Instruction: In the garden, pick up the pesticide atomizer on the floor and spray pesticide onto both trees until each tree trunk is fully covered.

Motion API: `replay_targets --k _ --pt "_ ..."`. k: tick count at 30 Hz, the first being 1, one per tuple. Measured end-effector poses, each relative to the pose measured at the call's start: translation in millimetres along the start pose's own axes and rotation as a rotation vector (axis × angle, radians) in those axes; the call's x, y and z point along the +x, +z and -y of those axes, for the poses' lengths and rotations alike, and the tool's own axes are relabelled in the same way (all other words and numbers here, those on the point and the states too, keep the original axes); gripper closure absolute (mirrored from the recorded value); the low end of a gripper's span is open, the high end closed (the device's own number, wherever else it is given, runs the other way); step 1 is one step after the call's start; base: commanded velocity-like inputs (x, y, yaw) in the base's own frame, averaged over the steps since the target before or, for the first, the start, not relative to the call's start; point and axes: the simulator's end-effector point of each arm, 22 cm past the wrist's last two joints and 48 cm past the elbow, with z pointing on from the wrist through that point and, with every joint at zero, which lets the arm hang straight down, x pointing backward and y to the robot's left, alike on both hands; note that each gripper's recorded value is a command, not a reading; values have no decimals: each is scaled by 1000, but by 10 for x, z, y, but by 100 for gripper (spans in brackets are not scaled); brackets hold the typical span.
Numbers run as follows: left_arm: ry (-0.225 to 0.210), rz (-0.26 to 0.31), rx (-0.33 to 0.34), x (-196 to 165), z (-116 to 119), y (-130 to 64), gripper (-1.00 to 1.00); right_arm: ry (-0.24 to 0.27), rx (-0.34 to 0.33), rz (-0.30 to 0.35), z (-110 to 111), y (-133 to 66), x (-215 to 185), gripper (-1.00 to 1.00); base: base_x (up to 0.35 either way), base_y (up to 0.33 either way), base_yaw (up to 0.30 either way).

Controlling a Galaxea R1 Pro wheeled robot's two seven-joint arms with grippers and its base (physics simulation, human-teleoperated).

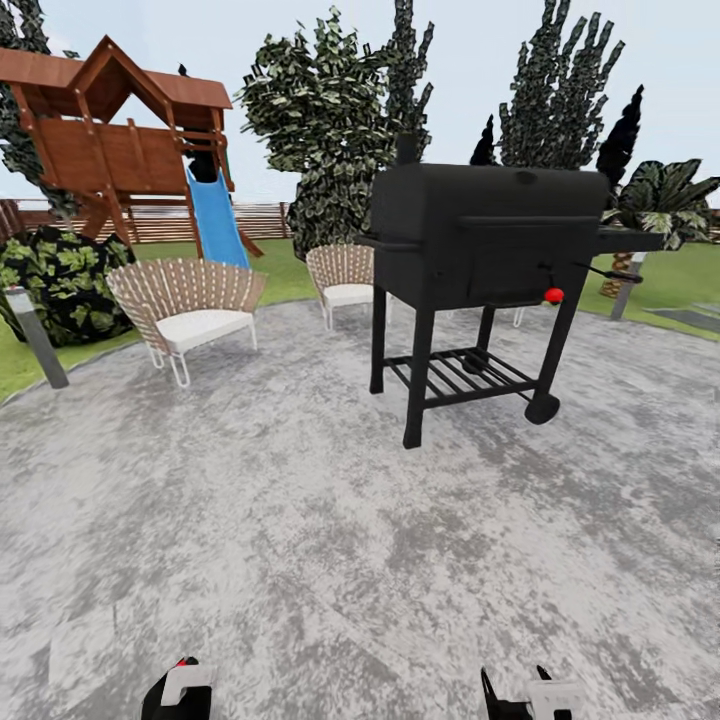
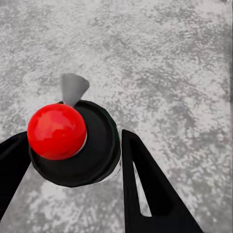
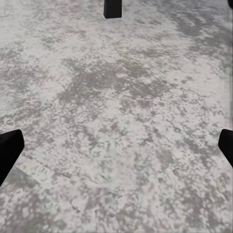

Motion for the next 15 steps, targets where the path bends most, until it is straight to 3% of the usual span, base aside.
replay_targets --k 15 --pt "1 0 0 1 1 0 100 1 0 0 -3 0 0 -100 271 123 -300"
